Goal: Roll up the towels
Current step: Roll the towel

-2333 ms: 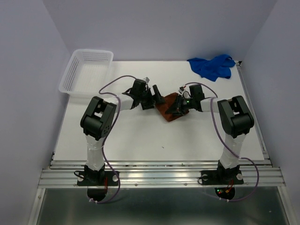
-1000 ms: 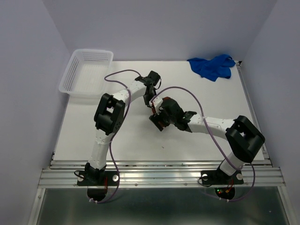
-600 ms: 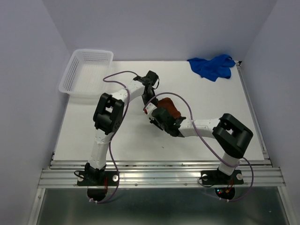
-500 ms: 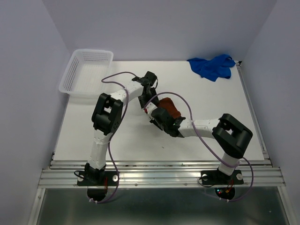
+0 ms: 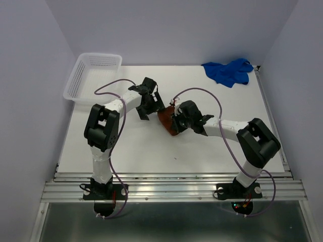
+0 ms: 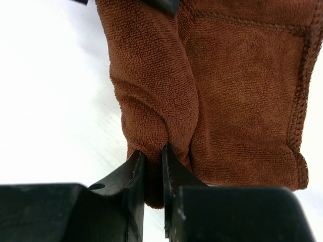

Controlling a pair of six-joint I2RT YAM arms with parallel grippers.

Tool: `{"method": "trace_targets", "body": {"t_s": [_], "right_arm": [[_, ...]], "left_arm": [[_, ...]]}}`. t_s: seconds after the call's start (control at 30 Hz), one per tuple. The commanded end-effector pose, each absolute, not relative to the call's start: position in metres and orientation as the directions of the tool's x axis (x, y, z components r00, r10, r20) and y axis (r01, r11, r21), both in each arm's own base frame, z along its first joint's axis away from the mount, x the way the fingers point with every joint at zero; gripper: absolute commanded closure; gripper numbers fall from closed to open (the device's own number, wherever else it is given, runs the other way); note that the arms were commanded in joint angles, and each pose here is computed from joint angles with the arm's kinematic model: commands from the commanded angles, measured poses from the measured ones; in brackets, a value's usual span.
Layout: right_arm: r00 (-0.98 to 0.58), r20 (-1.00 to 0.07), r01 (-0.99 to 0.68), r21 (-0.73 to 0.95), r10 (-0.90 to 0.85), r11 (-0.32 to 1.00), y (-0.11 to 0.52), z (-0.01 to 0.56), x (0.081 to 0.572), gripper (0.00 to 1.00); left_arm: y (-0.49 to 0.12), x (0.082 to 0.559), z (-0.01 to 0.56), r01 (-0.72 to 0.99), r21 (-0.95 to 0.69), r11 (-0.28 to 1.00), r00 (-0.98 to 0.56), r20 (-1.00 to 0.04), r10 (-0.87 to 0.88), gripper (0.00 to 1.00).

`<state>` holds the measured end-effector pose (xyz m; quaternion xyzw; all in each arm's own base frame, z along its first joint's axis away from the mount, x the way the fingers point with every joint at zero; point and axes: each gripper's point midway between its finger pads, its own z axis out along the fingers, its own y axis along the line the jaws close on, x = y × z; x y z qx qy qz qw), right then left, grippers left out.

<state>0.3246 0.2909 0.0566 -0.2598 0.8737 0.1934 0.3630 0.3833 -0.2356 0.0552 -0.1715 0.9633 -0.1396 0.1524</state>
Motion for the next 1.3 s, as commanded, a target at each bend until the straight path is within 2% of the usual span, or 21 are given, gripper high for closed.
{"method": "trace_targets", "body": {"t_s": [0.0, 0.1, 0.13, 0.27, 0.47, 0.53, 0.7, 0.8, 0.9, 1.03, 1.13, 1.27], "right_arm": [[-0.727, -0.645, -0.588, 0.406, -0.236, 0.7, 0.3, 0.062, 0.301, 0.91], [-0.772, -0.603, -0.573, 0.522, -0.203, 0.632, 0.304, 0.07, 0.299, 0.91], [-0.786, -0.586, -0.571, 0.561, -0.199, 0.599, 0.306, 0.075, 0.295, 0.88], [-0.836, -0.527, -0.516, 0.653, -0.157, 0.555, 0.302, 0.08, 0.298, 0.87], [-0.923, -0.37, -0.365, 0.766, -0.103, 0.529, 0.288, 0.062, 0.295, 0.87], [-0.929, -0.363, -0.347, 0.782, -0.075, 0.518, 0.284, 0.061, 0.303, 0.87], [-0.962, -0.269, -0.255, 0.832, -0.043, 0.494, 0.278, 0.049, 0.309, 0.85], [-0.971, -0.239, -0.218, 0.842, -0.02, 0.494, 0.272, 0.045, 0.314, 0.81], [-0.971, -0.237, -0.214, 0.846, -0.016, 0.489, 0.271, 0.045, 0.318, 0.76], [-0.971, -0.239, -0.218, 0.841, -0.022, 0.495, 0.27, 0.043, 0.319, 0.69], [-0.968, -0.247, -0.227, 0.818, -0.034, 0.528, 0.266, 0.042, 0.319, 0.64], [-0.945, -0.321, -0.301, 0.768, -0.067, 0.565, 0.259, 0.047, 0.323, 0.54]], "left_arm": [[-0.233, 0.401, 0.097, -0.259, -0.438, 0.861, -0.84, -0.337, -0.425, 0.01], [-0.235, 0.405, 0.103, -0.244, -0.477, 0.845, -0.829, -0.35, -0.437, 0.01], [-0.237, 0.408, 0.104, -0.234, -0.492, 0.839, -0.826, -0.355, -0.438, 0.01], [-0.236, 0.418, 0.111, -0.216, -0.529, 0.82, -0.807, -0.376, -0.455, 0.01], [-0.24, 0.416, 0.125, -0.147, -0.584, 0.798, -0.786, -0.421, -0.453, 0.01], [-0.247, 0.406, 0.124, -0.096, -0.613, 0.784, -0.8, -0.422, -0.427, 0.01], [-0.28, 0.376, 0.122, 0.079, -0.643, 0.762, -0.85, -0.443, -0.285, 0.01], [-0.291, 0.362, 0.11, 0.113, -0.643, 0.758, -0.877, -0.423, -0.228, 0.01], [-0.293, 0.355, 0.095, 0.104, -0.631, 0.768, -0.896, -0.396, -0.204, 0.01], [-0.292, 0.363, 0.089, 0.094, -0.593, 0.8, -0.891, -0.408, -0.198, 0.01], [-0.285, 0.367, 0.069, 0.057, -0.498, 0.865, -0.894, -0.411, -0.178, 0.01], [-0.283, 0.376, 0.05, 0.006, -0.394, 0.919, -0.908, -0.386, -0.16, 0.01]]}}
